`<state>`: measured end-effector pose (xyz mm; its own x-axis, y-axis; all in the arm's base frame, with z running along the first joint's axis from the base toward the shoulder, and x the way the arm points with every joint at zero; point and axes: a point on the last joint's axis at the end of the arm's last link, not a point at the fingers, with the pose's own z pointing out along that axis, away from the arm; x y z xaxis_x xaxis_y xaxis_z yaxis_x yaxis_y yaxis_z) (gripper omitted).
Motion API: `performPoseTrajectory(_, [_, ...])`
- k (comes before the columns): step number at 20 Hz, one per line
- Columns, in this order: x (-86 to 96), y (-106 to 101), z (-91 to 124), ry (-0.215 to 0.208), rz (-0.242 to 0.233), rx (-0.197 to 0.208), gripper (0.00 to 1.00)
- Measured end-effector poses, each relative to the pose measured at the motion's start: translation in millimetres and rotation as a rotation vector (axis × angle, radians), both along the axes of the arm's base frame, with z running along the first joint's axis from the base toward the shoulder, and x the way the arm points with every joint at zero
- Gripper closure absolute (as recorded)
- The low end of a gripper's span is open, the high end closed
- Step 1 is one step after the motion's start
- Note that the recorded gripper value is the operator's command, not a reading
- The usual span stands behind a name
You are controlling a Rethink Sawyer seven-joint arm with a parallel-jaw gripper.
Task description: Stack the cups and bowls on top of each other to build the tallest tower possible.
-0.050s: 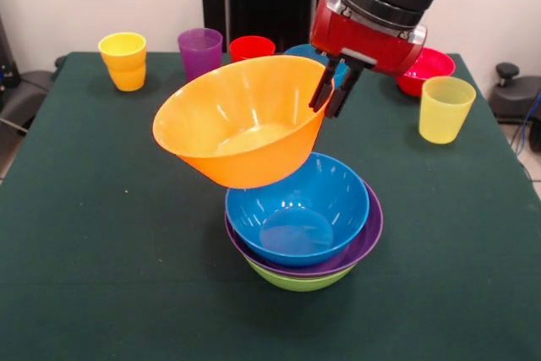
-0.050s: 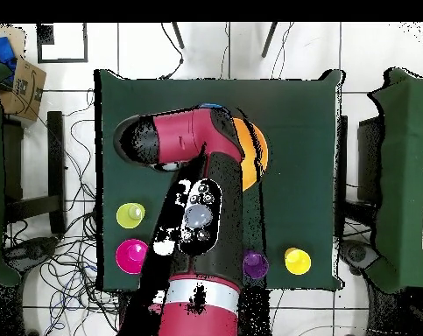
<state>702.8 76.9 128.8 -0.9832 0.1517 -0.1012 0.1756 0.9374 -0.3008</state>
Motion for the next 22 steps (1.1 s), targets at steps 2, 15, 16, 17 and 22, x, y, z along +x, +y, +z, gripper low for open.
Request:
performPoseTrajectory(2, [-1.5,-1,-2,0.005,-0.001,-0.002,1.0])
performPoseTrajectory(15, [-9.5,18,-8,-0.003,-0.004,0.023,1.0])
performPoseTrajectory(16, [-10.1,21,-8,-0.002,-0.007,0.029,1.0])
performPoseTrajectory(17, [-10.7,28,-8,-0.001,-0.011,0.04,1.0])
performPoseTrajectory(22, [-11.7,49,-5,-0.009,-0.031,0.063,1.0])
